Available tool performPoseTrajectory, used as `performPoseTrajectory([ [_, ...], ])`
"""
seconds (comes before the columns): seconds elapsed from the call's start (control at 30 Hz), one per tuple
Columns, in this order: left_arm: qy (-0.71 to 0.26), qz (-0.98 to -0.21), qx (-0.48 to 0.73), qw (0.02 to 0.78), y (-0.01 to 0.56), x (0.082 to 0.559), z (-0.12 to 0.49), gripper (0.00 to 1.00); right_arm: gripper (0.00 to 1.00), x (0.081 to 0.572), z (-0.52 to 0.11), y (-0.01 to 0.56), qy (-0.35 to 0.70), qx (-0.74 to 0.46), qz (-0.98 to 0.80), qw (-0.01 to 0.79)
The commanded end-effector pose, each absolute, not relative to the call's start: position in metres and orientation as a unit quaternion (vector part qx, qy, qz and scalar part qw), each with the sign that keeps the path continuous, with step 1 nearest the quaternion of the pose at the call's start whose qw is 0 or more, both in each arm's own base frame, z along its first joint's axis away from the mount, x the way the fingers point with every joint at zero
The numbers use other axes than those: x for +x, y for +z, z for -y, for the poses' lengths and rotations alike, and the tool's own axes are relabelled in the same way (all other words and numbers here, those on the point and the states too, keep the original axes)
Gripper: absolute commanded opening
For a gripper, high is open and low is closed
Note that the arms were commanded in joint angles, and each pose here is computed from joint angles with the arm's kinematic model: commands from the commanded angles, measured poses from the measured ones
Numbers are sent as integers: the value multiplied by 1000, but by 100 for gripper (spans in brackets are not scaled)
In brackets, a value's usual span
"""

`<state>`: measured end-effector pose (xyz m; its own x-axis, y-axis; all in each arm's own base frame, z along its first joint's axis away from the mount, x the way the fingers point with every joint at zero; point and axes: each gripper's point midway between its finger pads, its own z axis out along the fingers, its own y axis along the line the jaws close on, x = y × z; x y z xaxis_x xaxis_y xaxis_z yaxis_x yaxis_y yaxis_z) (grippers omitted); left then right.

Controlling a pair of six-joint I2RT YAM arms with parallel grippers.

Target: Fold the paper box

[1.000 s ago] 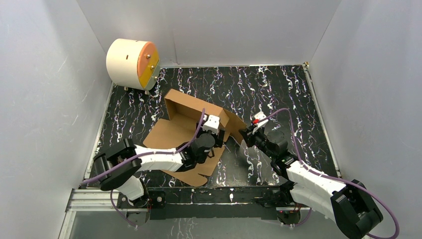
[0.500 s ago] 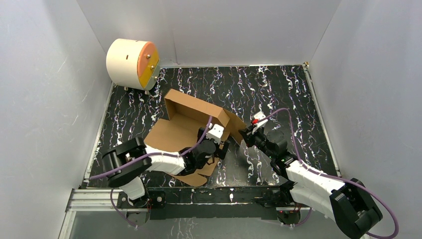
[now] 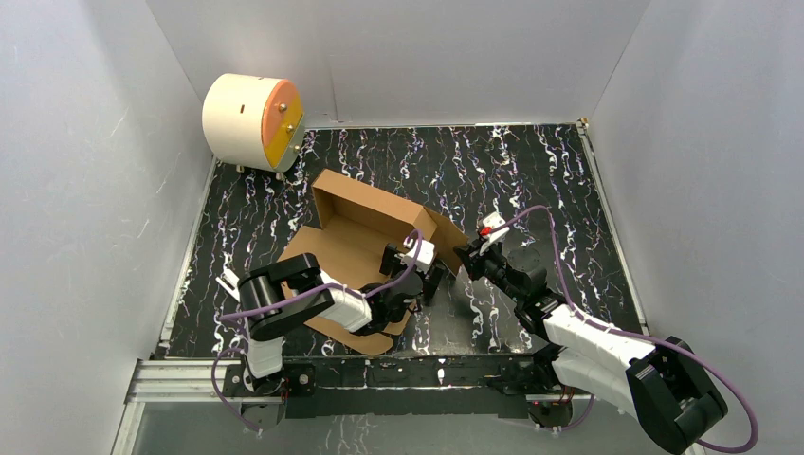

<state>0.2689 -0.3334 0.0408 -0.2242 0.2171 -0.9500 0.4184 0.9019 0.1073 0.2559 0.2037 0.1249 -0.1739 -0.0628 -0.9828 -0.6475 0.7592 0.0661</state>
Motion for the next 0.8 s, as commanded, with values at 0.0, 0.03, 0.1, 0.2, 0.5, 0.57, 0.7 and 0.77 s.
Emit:
performPoseTrajectory([
  [0.0,-67,-751,161,637,65,286,337,91,7,256,-209,134,258,-253,-708,607],
  [0.03,-62,-749,157,641,65,287,335,91,7,255,-209,134,258,-253,-708,607],
  [0.1,-59,-747,148,645,68,288,333,91,7,255,-209,134,258,-253,-708,607],
  [0.2,-64,-744,137,650,74,288,330,90,7,255,-209,134,259,-253,-708,607],
  [0.5,-66,-752,97,648,75,291,307,86,7,254,-210,132,262,-257,-708,604],
  [0.57,-67,-754,86,647,74,293,301,85,7,253,-210,132,263,-257,-707,604],
  [0.7,-85,-760,69,640,71,295,293,80,7,253,-211,132,265,-258,-705,605],
  [0.77,-94,-764,61,635,69,296,290,80,7,252,-212,132,267,-261,-704,604],
])
